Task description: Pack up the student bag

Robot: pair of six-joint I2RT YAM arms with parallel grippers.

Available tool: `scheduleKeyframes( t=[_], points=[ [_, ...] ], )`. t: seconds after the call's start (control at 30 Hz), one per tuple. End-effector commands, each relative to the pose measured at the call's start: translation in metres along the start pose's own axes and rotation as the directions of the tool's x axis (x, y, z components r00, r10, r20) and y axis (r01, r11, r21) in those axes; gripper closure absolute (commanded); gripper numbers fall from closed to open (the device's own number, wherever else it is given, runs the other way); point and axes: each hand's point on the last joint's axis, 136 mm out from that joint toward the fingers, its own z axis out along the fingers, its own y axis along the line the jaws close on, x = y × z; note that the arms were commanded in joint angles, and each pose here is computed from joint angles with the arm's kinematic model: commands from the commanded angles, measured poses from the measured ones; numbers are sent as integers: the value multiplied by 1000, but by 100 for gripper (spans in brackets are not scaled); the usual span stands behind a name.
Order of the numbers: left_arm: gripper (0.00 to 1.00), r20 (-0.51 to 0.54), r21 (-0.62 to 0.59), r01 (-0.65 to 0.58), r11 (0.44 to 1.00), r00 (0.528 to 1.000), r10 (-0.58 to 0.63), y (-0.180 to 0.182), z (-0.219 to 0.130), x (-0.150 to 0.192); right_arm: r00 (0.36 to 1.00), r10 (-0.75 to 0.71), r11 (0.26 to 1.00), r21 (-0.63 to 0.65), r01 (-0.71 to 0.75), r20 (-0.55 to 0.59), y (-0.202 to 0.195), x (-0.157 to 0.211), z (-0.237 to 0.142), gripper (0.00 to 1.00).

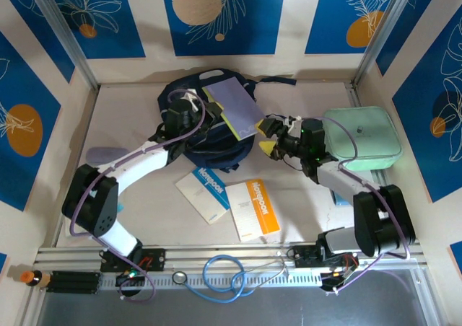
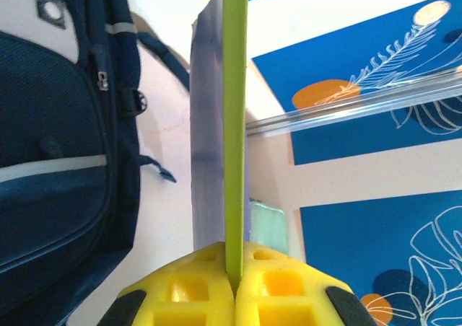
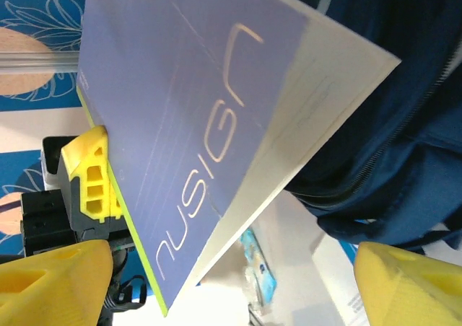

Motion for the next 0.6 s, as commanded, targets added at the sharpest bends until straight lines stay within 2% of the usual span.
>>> scheduleKeyframes(
  t=[0.0,0.1,0.33,0.57],
  points=[
    [100,56,155,8,988,998,-17,-53,-12,-18,999,12,995,-96,-16,-37,29,2,16,13],
    [100,62,161,37,986,997,-48,-53,-13,-19,999,28,989,-141,-34,-44,34,-1,33,18],
    [100,57,145,76,987,995,-85,-43,-10,-17,998,57,972,-226,-62,-29,35,-13,47,41],
    [100,77,59,65,996,995,-70,-22,-11,-17,1000,26,973,-229,-27,-9,33,-16,41,48]
  ],
)
